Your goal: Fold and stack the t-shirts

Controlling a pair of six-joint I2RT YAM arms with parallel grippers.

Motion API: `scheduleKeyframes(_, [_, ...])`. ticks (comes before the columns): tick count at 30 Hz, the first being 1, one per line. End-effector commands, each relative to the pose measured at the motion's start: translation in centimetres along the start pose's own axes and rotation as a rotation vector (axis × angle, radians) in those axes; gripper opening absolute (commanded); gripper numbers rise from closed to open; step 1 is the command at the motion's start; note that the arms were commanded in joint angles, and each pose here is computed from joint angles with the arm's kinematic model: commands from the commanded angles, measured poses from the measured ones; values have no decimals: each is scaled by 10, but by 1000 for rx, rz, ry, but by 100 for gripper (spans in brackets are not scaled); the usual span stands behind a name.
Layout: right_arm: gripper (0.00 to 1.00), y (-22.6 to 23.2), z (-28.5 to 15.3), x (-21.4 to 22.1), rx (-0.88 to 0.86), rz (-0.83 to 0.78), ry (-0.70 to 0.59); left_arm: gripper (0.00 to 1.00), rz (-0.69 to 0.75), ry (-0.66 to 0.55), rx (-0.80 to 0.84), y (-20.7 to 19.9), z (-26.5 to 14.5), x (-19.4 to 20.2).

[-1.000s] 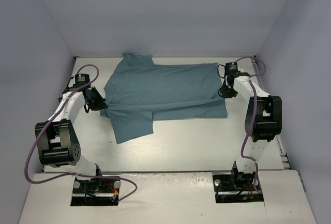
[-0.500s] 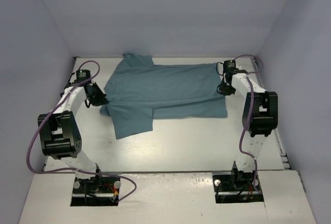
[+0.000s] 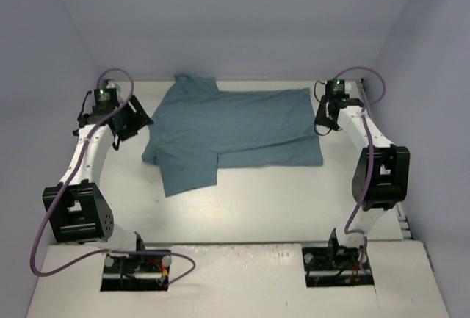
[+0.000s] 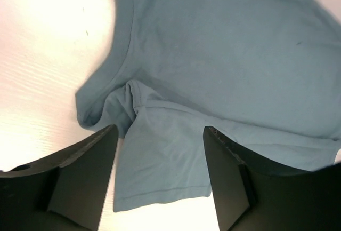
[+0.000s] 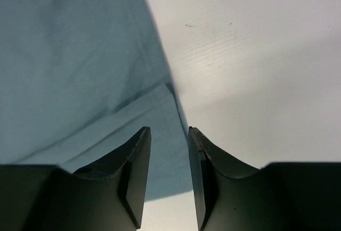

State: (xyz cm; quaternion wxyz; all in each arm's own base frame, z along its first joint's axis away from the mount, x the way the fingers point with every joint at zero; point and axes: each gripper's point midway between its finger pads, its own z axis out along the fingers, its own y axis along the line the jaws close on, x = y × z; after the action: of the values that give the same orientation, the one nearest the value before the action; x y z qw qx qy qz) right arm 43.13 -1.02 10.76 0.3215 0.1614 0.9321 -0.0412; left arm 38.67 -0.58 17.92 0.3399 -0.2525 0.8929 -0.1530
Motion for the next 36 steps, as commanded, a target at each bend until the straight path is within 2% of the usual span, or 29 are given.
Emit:
scheduleKeyframes(1, [30, 9, -32, 14, -103, 27, -34, 58, 36, 7, -47, 21, -1, 18])
scheduleKeyframes(3, [27, 10, -26, 35, -126, 29, -1, 53, 32, 63, -73, 33, 12, 36])
scheduleKeyframes(7, [19, 11, -16, 65, -157, 30, 47, 44, 35, 81, -99, 42, 26, 41])
scheduleKeyframes(14, [14, 7, 3, 98, -160, 29, 93, 44, 36, 121, -146, 57, 57, 48])
scheduleKeyframes(21, [14, -16, 20, 130, -100, 79, 176, 43, -2, 189, -211, 77, 78, 70])
scheduleKeyframes(29, [14, -52, 26, 149, -3, 189, 230, 35, -7, 244, -317, 101, 75, 88])
scheduleKeyframes(36, [14, -67, 8, 146, 71, 216, 202, 35, -21, 226, -371, 112, 43, 94])
